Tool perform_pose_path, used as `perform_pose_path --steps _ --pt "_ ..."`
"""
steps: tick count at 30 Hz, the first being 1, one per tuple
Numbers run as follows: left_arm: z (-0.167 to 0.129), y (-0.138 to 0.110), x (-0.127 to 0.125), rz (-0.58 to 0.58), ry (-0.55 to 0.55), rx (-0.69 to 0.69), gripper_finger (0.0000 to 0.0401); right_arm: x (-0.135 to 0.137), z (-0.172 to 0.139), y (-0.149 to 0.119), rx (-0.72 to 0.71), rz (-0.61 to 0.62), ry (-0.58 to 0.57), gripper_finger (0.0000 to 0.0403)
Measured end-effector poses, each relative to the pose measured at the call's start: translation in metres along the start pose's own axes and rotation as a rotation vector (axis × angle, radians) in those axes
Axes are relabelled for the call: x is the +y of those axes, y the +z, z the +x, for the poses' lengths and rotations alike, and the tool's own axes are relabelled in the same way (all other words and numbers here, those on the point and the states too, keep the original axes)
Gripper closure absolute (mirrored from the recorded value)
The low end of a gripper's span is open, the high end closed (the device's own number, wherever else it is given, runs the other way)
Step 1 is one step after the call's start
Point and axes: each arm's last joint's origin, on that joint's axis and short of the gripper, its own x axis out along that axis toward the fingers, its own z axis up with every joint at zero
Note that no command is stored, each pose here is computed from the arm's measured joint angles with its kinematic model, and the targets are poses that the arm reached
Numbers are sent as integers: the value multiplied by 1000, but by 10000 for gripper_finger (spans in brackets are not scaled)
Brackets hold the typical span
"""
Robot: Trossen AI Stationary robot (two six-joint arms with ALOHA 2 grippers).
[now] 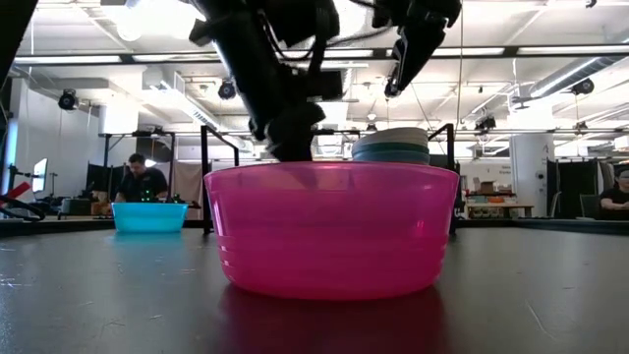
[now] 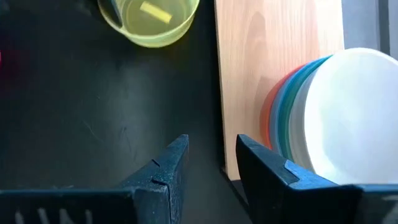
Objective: Place and stack bowls onto a shelf
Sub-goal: Put the transparent yellow bowl on the shelf
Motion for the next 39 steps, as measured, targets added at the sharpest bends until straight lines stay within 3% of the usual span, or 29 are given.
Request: perform_pose_path --steps 7,17,20,30,39 --pt "0 11 32 21 132 -55 401 0 -1 -1 10 -26 5 280" --pt "27 15 105 -142 244 -33 401 0 -1 -1 11 -24 5 280" --pt "31 13 119 -174 203 -14 401 0 -1 -1 11 -23 5 280" --pt "37 10 142 -227 194 -4 400 0 -1 -1 10 -25 5 280" --pt "38 8 149 -231 271 9 359 0 -1 -1 11 -24 5 280"
